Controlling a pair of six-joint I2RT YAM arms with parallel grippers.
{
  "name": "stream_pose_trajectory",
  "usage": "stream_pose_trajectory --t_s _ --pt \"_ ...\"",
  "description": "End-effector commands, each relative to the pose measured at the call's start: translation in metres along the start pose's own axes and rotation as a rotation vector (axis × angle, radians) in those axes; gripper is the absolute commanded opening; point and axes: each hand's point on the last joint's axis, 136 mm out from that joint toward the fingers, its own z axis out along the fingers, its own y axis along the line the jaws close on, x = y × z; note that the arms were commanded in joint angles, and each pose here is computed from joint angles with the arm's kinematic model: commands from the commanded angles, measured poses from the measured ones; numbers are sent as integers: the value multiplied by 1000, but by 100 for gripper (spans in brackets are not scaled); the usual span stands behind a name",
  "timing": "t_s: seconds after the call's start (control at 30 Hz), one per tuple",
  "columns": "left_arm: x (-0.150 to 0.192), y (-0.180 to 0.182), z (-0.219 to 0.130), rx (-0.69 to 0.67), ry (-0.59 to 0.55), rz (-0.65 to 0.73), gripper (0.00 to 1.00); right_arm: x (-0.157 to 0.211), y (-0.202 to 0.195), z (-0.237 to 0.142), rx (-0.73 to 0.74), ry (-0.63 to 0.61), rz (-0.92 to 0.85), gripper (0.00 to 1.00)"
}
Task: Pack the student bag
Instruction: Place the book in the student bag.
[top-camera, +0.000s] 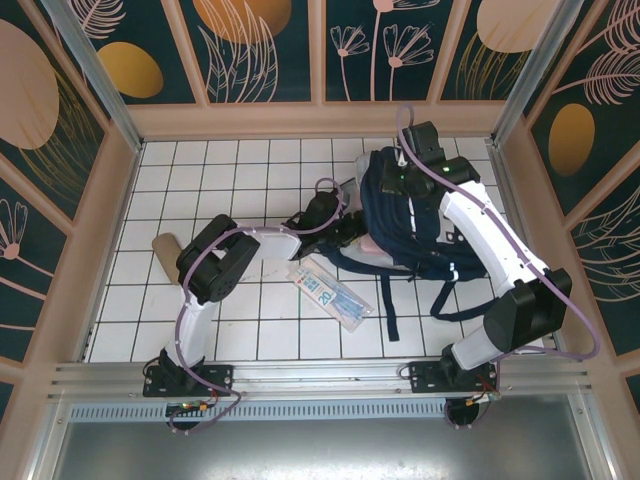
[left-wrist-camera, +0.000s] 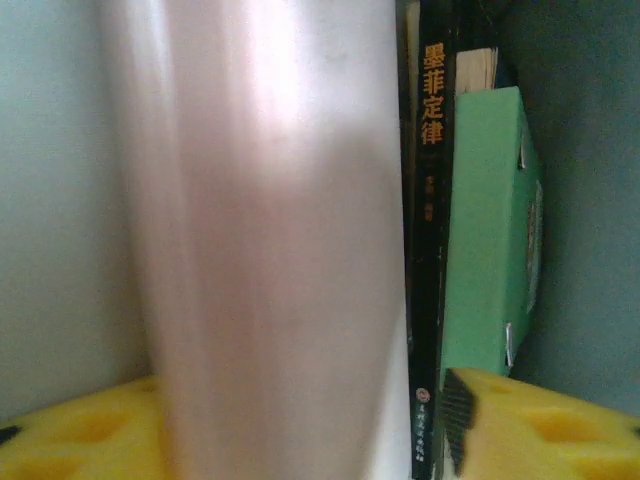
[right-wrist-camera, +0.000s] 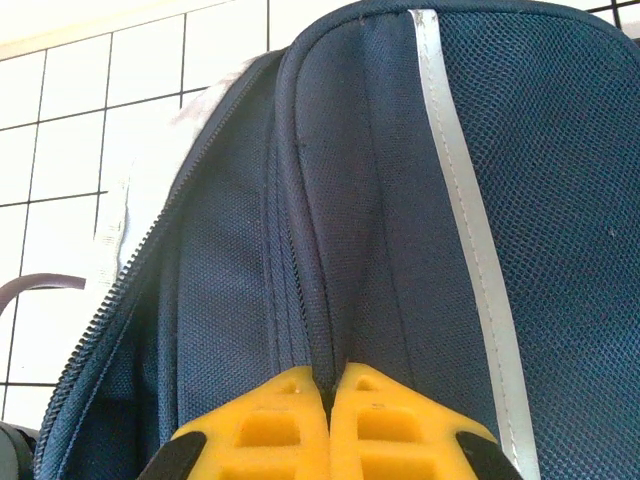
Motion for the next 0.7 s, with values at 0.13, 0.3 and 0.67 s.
stream_pose_trajectory --t_s 0.13,0.3,0.67 --pt "4 -6 -26 -133 21 76 89 -24 16 -21 -98 -116 24 0" --pt "-11 -15 -52 -197 -33 102 96 -19 12 -19 -90 -110 24 0" --pt "-24 9 -140 -320 -160 53 96 10 0 -5 -62 -57 2 34"
